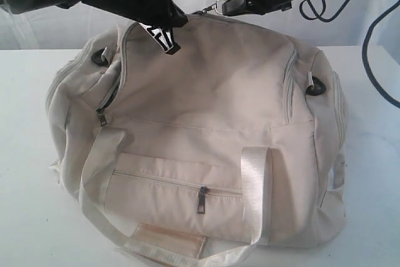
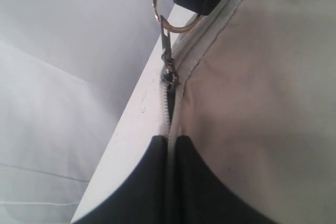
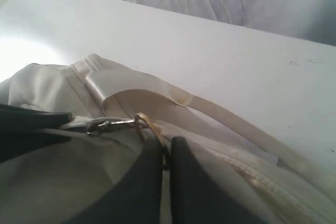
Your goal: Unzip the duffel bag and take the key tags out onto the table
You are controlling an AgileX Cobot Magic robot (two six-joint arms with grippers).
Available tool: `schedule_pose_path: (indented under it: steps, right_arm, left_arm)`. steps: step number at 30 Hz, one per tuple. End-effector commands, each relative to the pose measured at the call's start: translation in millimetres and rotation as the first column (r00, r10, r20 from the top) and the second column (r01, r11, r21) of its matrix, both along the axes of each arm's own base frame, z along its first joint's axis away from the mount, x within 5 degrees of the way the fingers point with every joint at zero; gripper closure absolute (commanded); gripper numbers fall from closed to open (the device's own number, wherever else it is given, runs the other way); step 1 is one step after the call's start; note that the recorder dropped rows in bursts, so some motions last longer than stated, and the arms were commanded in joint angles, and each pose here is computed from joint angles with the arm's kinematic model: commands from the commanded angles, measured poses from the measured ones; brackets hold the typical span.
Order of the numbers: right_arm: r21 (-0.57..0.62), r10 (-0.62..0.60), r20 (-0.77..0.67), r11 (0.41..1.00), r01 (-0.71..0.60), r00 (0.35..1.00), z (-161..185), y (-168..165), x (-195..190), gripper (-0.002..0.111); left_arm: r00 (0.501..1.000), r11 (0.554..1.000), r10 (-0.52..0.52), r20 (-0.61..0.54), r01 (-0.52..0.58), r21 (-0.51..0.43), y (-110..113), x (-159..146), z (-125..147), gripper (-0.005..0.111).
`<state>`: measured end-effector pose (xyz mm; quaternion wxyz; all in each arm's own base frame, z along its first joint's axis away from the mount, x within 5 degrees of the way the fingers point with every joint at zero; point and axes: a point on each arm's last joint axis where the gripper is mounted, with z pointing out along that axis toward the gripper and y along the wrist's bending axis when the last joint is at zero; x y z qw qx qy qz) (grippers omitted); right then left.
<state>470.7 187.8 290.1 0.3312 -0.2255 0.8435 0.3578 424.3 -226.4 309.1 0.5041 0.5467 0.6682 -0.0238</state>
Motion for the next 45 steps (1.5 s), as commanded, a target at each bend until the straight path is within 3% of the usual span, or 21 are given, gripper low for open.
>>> schedule_pose_path:
  steps: [1, 6, 16, 27, 37, 45]
  right_arm:
    - [-0.024, -0.206, 0.118, 0.977, 0.211, 0.971, 5, -32, 23, 0.108]
    - [-0.019, -0.196, 0.085, 0.98, 0.198, 0.977, 1, -32, 23, 0.108]
    - [0.022, 0.08, 0.043, 0.996, -0.081, 0.996, 2, 9, -5, 0.108]
    - [0.013, 0.213, 0.051, 0.977, -0.214, 0.976, 2, 50, -27, 0.108]
    - [-0.038, 0.129, 0.132, 0.991, -0.125, 0.983, 2, 45, -16, 0.108]
    - [-0.14, -0.035, 0.065, 0.989, 0.044, 0.997, -8, 30, -6, 0.108]
  left_arm:
    - [1.0, 1.0, -0.009, -0.016, 0.009, 0.026, 11, -4, 7, 0.106]
    - [1.0, 1.0, -0.013, -0.022, 0.013, 0.028, 11, -4, 7, 0.106]
    - [0.999, 0.999, -0.022, -0.043, 0.023, 0.034, 10, -4, 3, 0.106]
    - [0.999, 0.999, -0.022, -0.043, 0.023, 0.034, 10, -4, 3, 0.106]
    - [0.999, 0.999, -0.02, -0.045, 0.021, 0.031, 10, -4, 3, 0.106]
    - [0.999, 0.999, -0.016, -0.049, 0.017, 0.027, 10, -4, 3, 0.106]
